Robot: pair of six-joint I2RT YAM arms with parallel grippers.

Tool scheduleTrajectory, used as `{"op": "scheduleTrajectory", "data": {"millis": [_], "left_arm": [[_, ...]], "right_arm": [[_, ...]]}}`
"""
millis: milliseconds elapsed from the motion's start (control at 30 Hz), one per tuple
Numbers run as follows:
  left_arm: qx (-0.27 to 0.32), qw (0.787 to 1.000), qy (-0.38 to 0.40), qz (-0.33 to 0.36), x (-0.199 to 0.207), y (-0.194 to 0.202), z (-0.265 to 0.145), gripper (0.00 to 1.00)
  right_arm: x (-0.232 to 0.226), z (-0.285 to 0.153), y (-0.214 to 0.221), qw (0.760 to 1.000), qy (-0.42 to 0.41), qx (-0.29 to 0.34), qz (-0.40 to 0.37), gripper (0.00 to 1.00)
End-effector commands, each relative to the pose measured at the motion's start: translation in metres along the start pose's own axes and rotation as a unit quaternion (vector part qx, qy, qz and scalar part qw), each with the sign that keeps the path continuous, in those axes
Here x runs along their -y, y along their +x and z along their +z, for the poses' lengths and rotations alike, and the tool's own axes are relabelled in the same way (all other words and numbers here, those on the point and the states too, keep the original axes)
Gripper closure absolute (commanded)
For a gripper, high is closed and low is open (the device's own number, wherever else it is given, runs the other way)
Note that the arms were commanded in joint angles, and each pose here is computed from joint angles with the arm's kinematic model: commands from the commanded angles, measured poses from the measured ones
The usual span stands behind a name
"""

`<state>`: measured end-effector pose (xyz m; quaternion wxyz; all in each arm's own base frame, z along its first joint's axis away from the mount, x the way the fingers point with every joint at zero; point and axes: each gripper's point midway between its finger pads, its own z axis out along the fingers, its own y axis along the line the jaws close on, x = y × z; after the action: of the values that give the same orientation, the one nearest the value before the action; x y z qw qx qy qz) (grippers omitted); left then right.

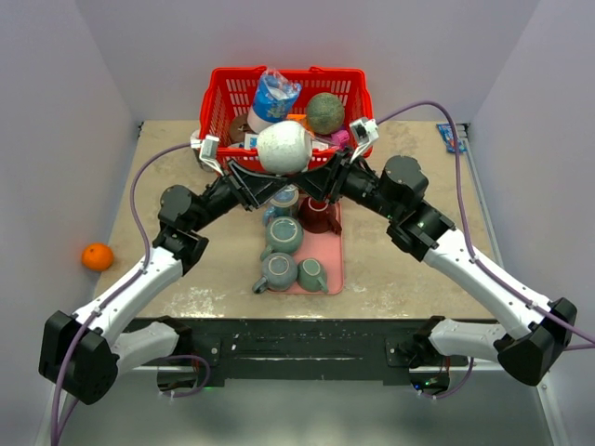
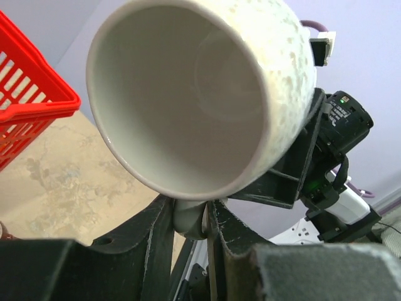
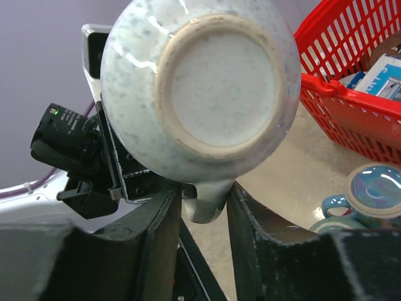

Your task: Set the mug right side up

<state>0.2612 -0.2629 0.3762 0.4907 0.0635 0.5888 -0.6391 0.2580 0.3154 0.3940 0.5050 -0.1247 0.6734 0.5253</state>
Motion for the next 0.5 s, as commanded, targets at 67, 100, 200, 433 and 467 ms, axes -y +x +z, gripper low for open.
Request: {"op": "scheduleTrajectory", "data": {"millis": [67,100,200,433,467], "left_arm": [[0.059,0.996,0.023,0.057,0.029,-0.033,-0.002,1.00],[0.060,0.996,0.024,0.058,0.030,-0.034,-0.002,1.00],[0.060,0.996,0.019,0.060,0.030,-0.035,-0.003,1.00],[0.048,0.997,-0.009,0.052,0.019,-0.028,-0.006,1.00],[0.046,0.998,-0.013,0.049,0.017,-0.027,-0.006,1.00]], "right_arm": [[-0.016,-0.002,-0.023,0.999,-0.028,0.044,-0.011,0.44],[-0.012,-0.002,-0.021,0.999,-0.023,0.043,-0.009,0.37],[-0.010,-0.001,-0.018,0.999,-0.021,0.041,-0.007,0.33],[-0.004,0.007,-0.009,0.999,-0.025,0.035,0.006,0.30],[-0.005,0.007,-0.008,0.999,-0.028,0.033,0.009,0.29]]}}
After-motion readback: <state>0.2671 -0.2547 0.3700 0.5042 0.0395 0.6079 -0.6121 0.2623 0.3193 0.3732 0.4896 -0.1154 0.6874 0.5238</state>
